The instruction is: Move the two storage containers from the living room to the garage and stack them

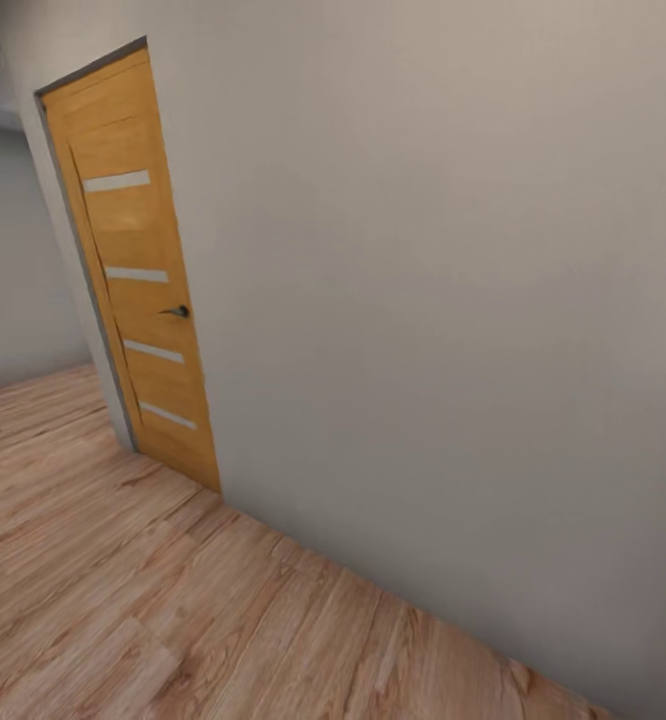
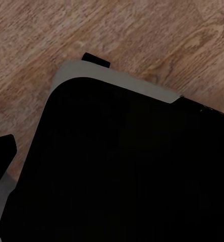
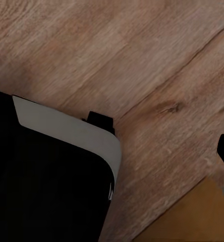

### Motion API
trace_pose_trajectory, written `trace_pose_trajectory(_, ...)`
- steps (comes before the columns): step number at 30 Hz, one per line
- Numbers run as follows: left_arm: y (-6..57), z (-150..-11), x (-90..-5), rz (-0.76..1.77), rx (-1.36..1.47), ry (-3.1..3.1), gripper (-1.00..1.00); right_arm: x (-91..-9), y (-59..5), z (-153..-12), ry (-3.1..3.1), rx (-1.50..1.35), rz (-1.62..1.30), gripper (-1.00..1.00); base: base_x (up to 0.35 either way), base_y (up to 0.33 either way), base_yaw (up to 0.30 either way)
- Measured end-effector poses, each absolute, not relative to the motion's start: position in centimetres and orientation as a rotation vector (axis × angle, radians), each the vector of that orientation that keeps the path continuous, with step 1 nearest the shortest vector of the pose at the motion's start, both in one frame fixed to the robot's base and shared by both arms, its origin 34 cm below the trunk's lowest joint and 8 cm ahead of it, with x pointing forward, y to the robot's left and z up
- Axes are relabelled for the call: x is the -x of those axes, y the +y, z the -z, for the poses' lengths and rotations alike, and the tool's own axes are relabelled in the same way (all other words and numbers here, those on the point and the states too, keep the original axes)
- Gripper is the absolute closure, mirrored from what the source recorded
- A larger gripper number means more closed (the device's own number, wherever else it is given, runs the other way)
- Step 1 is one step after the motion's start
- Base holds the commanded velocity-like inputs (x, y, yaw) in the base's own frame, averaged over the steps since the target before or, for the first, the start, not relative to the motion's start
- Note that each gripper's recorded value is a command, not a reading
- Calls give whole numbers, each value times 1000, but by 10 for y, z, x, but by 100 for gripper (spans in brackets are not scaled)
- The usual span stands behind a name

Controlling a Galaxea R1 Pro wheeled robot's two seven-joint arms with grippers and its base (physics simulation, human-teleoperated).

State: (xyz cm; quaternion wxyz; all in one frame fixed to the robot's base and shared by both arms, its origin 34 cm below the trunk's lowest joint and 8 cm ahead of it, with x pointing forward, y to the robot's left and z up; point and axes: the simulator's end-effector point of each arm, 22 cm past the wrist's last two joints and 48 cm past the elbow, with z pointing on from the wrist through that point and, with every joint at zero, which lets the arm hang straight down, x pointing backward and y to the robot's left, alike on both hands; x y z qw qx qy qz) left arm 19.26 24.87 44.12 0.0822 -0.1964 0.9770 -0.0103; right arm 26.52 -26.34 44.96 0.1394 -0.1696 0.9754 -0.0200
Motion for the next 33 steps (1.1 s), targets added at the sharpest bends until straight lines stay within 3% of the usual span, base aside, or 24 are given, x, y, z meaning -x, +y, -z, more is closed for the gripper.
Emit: trace_pose_trajectory(33,249,-441,-193,29,585,2918,-100,-266,-265,-450,2819,484,61,-100,135,0,274)
